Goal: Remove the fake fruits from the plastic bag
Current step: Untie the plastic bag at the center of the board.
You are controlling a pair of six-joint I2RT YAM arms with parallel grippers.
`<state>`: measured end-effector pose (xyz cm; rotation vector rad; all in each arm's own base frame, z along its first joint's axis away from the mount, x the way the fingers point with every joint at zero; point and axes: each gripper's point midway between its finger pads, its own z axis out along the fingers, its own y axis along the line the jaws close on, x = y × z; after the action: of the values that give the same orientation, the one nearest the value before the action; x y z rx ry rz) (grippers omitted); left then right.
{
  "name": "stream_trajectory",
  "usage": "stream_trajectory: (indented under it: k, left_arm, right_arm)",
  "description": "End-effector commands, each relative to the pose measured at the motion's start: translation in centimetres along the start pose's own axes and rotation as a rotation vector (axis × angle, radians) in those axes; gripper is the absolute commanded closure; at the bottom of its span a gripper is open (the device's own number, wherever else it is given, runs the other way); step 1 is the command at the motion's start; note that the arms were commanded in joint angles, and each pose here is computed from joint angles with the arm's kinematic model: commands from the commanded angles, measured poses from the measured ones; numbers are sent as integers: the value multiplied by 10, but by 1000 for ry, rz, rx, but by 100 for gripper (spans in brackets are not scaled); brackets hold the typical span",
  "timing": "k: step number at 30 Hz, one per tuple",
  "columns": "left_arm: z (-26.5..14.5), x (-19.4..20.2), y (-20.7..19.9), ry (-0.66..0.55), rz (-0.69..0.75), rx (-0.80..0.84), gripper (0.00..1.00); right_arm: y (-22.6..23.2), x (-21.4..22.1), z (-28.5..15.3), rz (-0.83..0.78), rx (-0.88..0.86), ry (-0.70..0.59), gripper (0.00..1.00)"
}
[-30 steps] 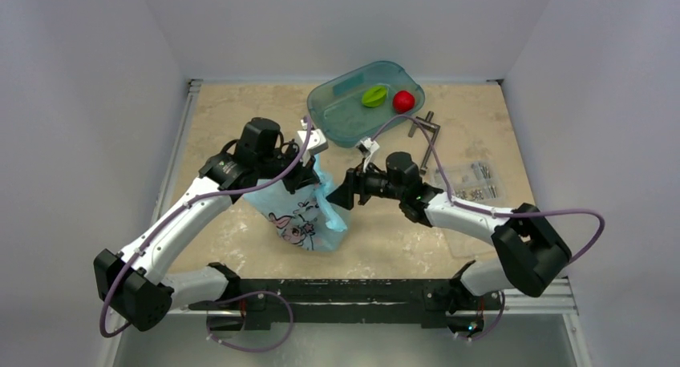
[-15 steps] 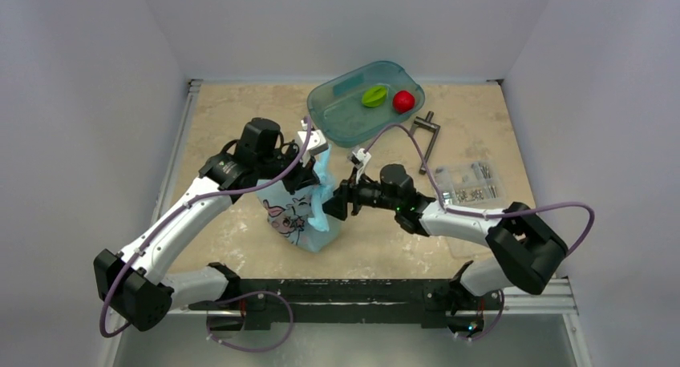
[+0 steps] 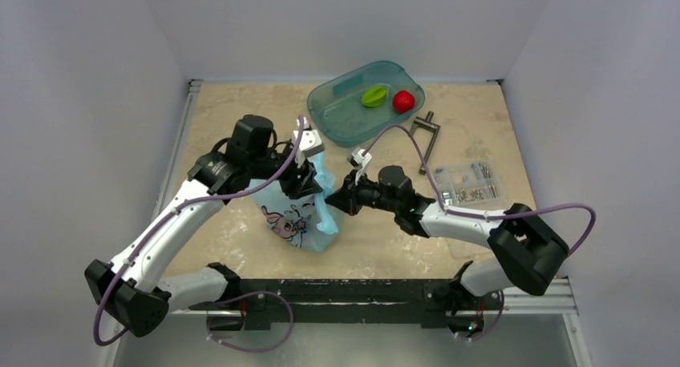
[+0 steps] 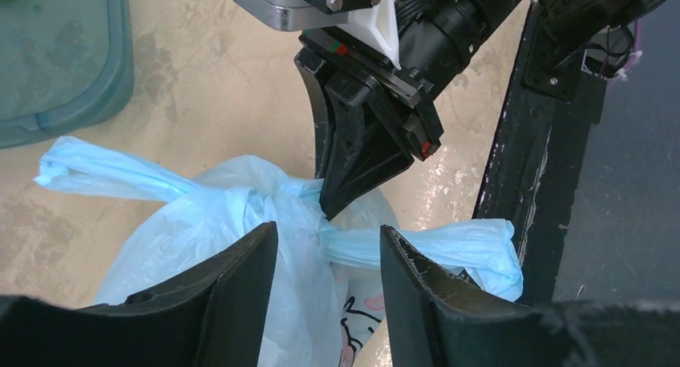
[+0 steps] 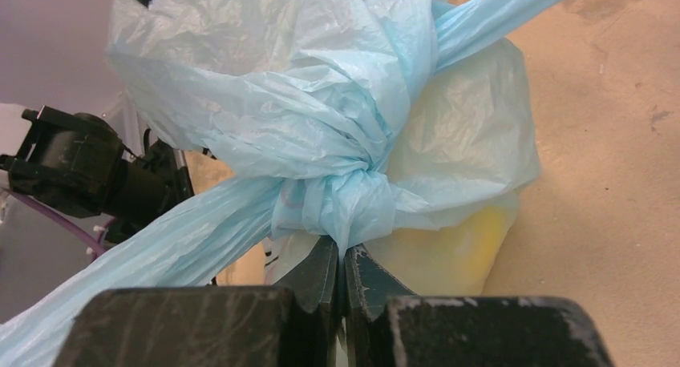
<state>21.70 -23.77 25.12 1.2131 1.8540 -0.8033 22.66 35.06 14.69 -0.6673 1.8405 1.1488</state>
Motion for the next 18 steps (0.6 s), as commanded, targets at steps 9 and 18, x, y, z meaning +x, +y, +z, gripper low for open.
stream_trajectory:
  k: [9,18]
  left_arm:
    - [1,-8,28,-15,-30,-149,46]
    - [14,17,39,105,-55,-158,44]
  right_arm:
    - [32,-25,-1,-264,-11,-45,100]
    - [34,-37,-6,-291,11,-70,100]
